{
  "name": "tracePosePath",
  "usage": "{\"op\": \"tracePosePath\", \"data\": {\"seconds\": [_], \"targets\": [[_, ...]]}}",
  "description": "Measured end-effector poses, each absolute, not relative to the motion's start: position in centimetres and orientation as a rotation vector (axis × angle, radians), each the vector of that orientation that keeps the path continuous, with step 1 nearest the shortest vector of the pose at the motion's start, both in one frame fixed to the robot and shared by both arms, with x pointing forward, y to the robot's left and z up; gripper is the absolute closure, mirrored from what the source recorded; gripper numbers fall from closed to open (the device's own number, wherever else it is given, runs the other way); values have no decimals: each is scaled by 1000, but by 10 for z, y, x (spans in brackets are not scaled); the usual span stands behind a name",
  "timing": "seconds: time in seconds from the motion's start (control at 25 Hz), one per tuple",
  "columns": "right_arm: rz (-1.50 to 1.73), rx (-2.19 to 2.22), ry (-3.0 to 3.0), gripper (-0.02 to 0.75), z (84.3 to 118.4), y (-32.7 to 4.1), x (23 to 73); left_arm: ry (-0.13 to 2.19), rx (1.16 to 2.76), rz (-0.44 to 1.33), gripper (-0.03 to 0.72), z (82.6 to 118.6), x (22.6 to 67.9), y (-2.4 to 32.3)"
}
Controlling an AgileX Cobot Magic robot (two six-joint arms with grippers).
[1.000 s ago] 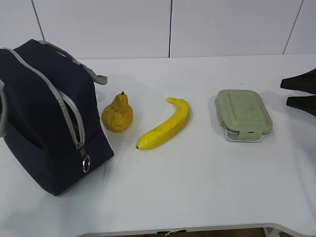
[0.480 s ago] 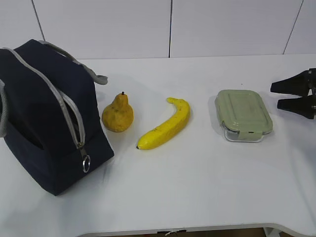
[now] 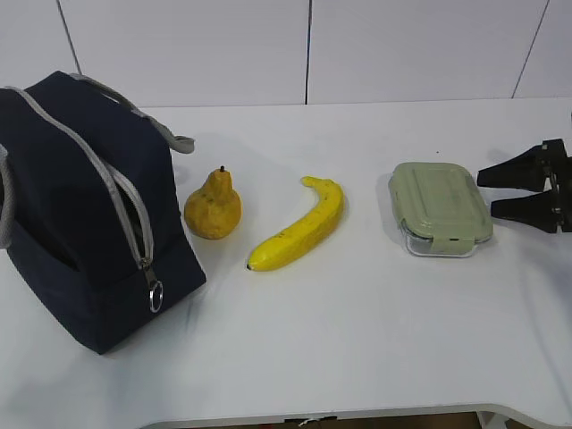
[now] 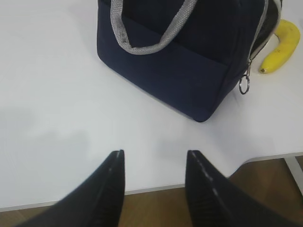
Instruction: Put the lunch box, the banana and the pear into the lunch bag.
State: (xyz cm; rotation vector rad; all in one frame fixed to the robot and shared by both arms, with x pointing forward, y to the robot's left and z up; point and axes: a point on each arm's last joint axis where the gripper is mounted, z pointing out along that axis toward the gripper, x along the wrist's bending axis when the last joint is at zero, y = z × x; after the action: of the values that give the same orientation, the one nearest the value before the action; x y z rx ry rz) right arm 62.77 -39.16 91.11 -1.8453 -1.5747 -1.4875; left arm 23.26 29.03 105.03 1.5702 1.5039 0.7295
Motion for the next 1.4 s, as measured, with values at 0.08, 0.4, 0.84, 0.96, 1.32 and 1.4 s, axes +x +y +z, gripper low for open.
{"op": "tracePosePath", "data": {"seconds": [0.08,0.4,0.84,0.96,1.32,1.4], "targets": [[-1482,-1842,-1573,151,910,-390,628,1504,1570,729,383,1050,233,290],[-1450,-1798,-1593,151,905,-373,632,1504,1570,729,383,1050,233,290],[-1429,-1808,-1562,151,896,-373,632,1504,1570,729,383,1050,233,290],[-1425,-1809,-1559,151,894,-373,632,1504,1570,729,383,1050,233,290],[-1429,-1794,-1559,188,895,-366,634,1504,1570,729,383,1050,233,290],[-1422,-1783,-1568,209,895,-361,635,1504,1570,729,383,1050,233,290]]}}
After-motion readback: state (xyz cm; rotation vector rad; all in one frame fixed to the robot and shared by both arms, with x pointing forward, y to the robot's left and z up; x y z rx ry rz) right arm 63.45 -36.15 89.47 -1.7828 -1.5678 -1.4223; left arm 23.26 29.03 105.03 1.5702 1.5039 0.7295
